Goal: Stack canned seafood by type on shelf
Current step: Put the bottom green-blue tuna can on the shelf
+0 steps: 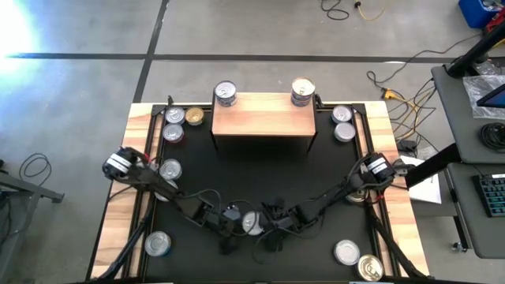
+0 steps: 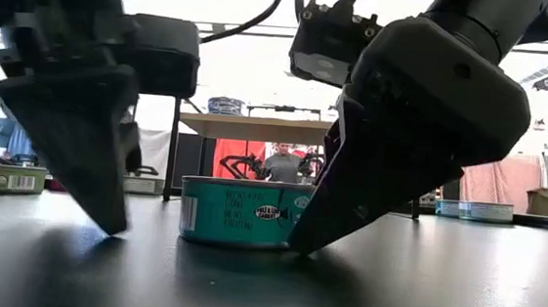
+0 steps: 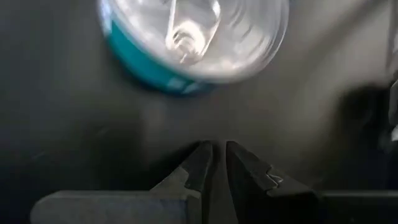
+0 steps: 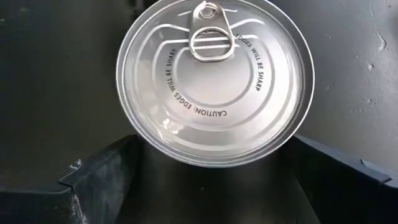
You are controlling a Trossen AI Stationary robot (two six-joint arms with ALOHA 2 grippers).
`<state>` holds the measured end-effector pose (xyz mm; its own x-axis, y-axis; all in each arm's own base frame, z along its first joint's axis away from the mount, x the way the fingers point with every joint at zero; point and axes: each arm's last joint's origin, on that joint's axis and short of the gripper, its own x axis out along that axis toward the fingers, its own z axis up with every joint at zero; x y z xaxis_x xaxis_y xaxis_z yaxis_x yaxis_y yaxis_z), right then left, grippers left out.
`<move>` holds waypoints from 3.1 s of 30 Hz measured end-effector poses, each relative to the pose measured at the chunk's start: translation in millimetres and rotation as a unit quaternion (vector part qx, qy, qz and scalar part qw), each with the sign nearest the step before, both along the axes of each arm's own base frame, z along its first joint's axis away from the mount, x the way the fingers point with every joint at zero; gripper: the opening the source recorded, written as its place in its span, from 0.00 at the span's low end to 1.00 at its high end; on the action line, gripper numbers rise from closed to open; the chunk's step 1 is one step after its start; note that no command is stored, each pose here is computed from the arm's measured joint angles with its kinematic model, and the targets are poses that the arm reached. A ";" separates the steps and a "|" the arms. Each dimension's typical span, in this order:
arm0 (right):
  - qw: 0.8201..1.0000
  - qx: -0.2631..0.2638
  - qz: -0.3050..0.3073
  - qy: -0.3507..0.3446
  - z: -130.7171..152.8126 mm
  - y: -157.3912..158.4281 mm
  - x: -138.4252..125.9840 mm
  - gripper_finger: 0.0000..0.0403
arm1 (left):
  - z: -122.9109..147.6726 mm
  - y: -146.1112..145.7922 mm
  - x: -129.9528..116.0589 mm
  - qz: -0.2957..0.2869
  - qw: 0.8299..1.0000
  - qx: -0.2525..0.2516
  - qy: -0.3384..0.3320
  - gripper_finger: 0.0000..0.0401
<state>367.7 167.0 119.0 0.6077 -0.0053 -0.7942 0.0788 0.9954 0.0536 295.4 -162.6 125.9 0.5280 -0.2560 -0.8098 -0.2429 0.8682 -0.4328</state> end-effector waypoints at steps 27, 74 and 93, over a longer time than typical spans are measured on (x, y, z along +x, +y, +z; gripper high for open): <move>0.998 -0.041 -0.021 -0.040 2.8 -17.7 11.9 0.99 | -5.2 40.9 51.3 -0.090 0.989 0.118 -0.003 0.00; 0.994 -0.012 -0.084 -0.074 89.8 -33.1 -2.2 0.91 | 118.2 83.6 -10.2 -0.008 0.960 0.280 -0.017 0.00; 0.953 -0.142 -0.255 -0.076 200.0 -158.1 27.4 0.91 | 219.1 239.8 -42.7 0.007 0.919 0.241 -0.313 0.00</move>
